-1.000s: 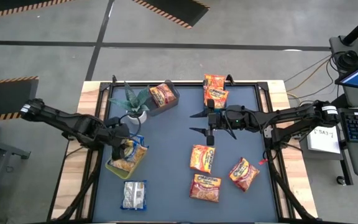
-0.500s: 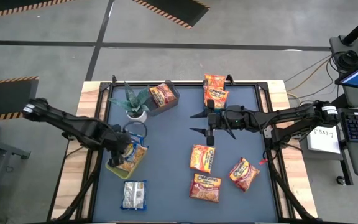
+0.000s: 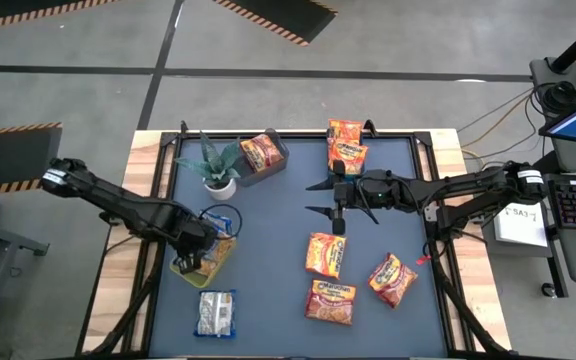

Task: Sort Maruchan noodles
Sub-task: Put the orange noodle pack into the blue bin

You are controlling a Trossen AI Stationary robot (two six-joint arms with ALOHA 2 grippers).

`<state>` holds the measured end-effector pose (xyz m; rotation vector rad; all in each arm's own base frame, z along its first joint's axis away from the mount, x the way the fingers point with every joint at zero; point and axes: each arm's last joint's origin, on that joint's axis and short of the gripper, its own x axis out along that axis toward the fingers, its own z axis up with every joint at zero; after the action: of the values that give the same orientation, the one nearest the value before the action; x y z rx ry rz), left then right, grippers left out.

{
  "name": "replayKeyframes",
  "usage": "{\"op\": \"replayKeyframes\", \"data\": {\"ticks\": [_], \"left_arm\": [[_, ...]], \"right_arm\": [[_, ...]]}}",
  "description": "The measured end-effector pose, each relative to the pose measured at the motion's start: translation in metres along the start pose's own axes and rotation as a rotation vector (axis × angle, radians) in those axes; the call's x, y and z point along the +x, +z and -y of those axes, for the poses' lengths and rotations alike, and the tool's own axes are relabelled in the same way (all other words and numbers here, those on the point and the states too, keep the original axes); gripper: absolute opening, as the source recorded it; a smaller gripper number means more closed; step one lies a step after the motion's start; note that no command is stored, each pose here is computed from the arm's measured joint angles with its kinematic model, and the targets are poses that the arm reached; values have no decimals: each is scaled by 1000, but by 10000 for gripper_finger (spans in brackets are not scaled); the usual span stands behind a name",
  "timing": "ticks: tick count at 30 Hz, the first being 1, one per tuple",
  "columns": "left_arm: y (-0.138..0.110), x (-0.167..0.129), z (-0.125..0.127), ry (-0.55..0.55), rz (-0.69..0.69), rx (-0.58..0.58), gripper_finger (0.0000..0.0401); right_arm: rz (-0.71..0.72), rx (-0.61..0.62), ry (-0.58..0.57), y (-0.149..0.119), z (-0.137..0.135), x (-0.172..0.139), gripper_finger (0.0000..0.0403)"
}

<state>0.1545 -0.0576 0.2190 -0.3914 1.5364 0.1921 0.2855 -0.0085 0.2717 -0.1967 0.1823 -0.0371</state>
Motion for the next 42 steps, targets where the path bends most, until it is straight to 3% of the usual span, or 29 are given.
{"op": "replayKeyframes", "data": {"ticks": [4, 7, 14, 18, 22, 27, 33, 36, 42], "left_arm": [[4, -21, 6, -34, 36, 9, 1], [12, -40, 13, -16, 186, 92, 1], [44, -71, 36, 30, 680, 442, 1], [62, -75, 48, 103, 848, 660, 1], [79, -71, 51, 195, 893, 798, 1], [100, -61, 45, 261, 876, 822, 1], [113, -53, 40, 179, 846, 874, 1], [118, -52, 34, 169, 839, 863, 1], [121, -53, 28, 187, 838, 866, 1]], "right_arm": [[-1, 16, 0, 0, 0, 0, 217], [-11, 70, -6, -1, 0, 0, 217], [-171, 280, -8, -13, -2, -1, 216], [-330, 385, -15, -16, -3, -4, 208], [-420, 484, 7, -15, -4, -7, 193], [-492, 613, 106, -11, -10, -10, 170], [-579, 735, 171, -19, -23, -14, 135], [-638, 736, 173, -29, -31, -12, 116], [-801, 604, 186, -63, -40, 6, 70]]}}
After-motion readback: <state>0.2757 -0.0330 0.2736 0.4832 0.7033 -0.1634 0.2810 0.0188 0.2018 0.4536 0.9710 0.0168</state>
